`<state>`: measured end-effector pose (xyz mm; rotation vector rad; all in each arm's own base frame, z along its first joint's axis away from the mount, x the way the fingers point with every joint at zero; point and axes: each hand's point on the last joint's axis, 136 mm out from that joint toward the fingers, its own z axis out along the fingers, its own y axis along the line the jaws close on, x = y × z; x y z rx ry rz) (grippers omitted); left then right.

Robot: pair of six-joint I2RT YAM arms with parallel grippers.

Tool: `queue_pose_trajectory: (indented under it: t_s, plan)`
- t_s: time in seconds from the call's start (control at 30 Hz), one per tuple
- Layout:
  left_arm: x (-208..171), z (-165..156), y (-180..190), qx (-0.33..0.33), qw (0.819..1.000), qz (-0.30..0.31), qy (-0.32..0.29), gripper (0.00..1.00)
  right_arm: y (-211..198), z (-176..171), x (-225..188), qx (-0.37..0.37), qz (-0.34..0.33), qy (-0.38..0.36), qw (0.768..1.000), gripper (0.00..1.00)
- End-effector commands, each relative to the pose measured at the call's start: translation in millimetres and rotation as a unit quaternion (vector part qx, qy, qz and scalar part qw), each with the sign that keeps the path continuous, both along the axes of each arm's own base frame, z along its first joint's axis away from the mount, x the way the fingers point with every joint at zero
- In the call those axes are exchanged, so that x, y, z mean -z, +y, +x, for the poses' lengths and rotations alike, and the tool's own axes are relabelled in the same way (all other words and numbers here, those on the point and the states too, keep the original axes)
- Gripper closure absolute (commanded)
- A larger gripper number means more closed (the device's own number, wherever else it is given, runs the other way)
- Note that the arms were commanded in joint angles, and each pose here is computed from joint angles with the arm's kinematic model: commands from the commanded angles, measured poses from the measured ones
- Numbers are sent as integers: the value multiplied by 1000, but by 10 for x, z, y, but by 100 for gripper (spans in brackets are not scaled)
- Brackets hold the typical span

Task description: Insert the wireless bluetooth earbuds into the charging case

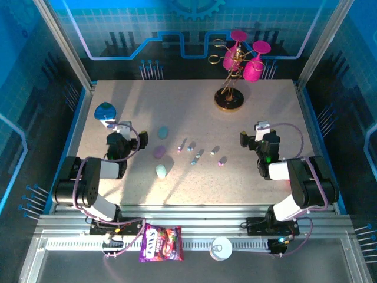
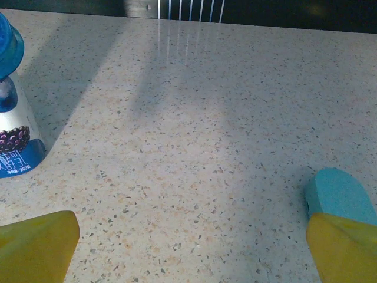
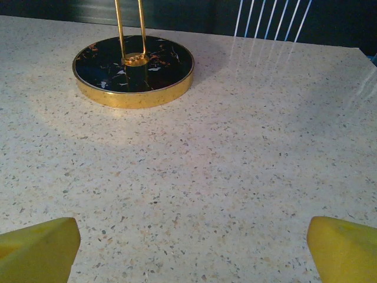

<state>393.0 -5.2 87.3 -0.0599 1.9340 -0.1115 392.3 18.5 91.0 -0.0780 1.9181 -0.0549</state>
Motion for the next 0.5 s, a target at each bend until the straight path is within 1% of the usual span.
queue_pose_trajectory:
  t_s: [0.0, 0.47]
  plan:
    - [-86, 59, -15, 5, 1000, -1, -16, 1, 27, 61, -86, -3, -7, -14, 1000, 0]
    - [-80, 58, -13, 5, 1000, -2, -14, 1, 29, 64, -90, -4, -6, -15, 1000, 0]
